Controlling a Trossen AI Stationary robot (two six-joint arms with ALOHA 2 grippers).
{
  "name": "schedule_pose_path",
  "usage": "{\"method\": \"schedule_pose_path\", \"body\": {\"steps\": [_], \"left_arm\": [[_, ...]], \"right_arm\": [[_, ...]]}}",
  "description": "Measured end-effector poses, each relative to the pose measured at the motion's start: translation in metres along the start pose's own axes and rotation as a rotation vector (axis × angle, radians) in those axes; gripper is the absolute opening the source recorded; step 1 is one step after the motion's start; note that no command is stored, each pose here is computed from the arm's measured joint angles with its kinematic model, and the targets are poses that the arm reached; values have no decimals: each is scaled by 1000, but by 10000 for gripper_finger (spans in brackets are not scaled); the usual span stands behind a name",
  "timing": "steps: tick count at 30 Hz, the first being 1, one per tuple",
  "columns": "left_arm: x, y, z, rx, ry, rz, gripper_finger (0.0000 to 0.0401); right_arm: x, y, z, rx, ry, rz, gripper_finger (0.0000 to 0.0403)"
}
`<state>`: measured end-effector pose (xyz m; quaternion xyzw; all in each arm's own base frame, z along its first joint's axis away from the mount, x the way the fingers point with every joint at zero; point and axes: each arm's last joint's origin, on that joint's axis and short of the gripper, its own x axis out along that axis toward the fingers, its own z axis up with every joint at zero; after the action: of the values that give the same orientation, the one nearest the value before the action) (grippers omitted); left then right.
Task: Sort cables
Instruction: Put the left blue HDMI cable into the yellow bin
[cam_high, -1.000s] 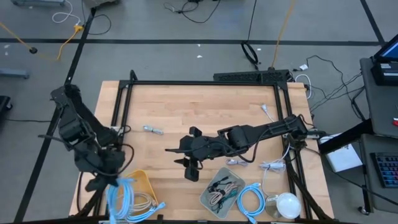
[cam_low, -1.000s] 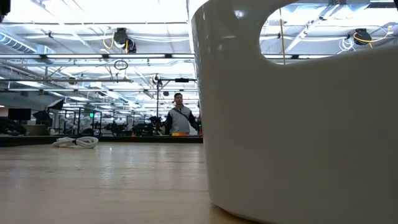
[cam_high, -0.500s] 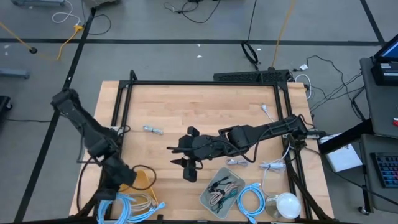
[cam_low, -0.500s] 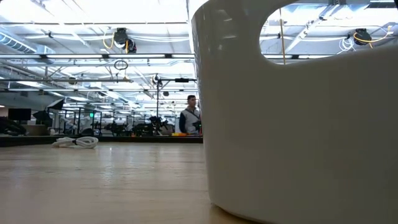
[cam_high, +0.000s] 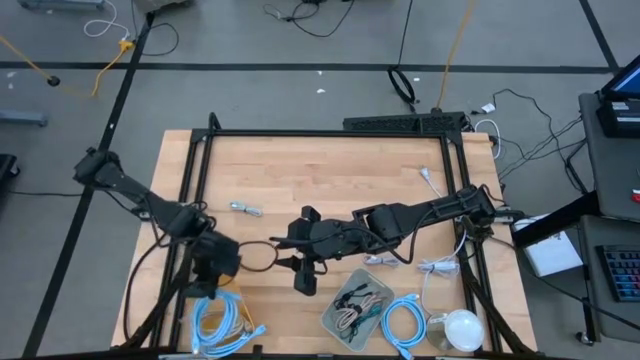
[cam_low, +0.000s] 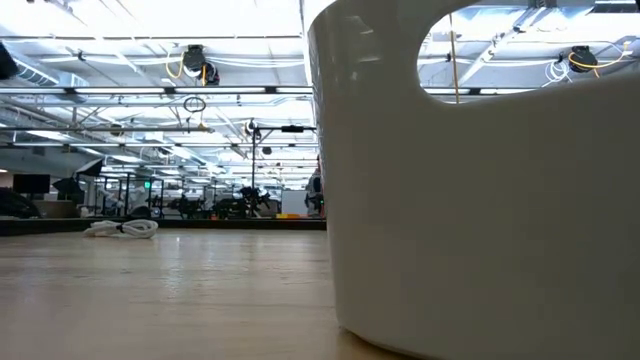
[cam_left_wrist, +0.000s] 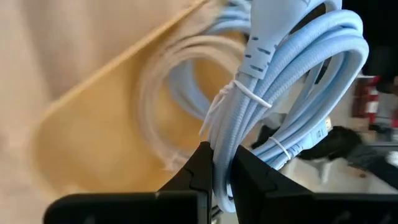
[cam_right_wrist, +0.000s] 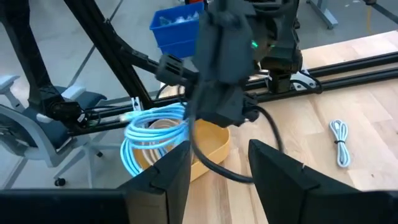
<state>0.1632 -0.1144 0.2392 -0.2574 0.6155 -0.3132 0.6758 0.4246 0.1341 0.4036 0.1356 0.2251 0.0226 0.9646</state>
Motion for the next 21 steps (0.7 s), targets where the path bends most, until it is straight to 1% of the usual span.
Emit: {"method": "schedule_pose_path", "body": {"steps": [4, 8, 16, 21], "left_arm": [[-6, 12, -3, -1, 36, 58, 31], [-9, 16, -5, 19, 51, 72, 31], [-8, 9, 4, 56, -11, 0, 31], [0, 4, 4, 45, 30, -51, 31]], "right_arm": [[0, 2, 0, -1, -4, 5, 155], [-1, 5, -1, 4, -7, 14, 155], [0, 4, 0, 6, -16, 13, 155], [0, 3, 4, 7, -43, 20, 155]]}}
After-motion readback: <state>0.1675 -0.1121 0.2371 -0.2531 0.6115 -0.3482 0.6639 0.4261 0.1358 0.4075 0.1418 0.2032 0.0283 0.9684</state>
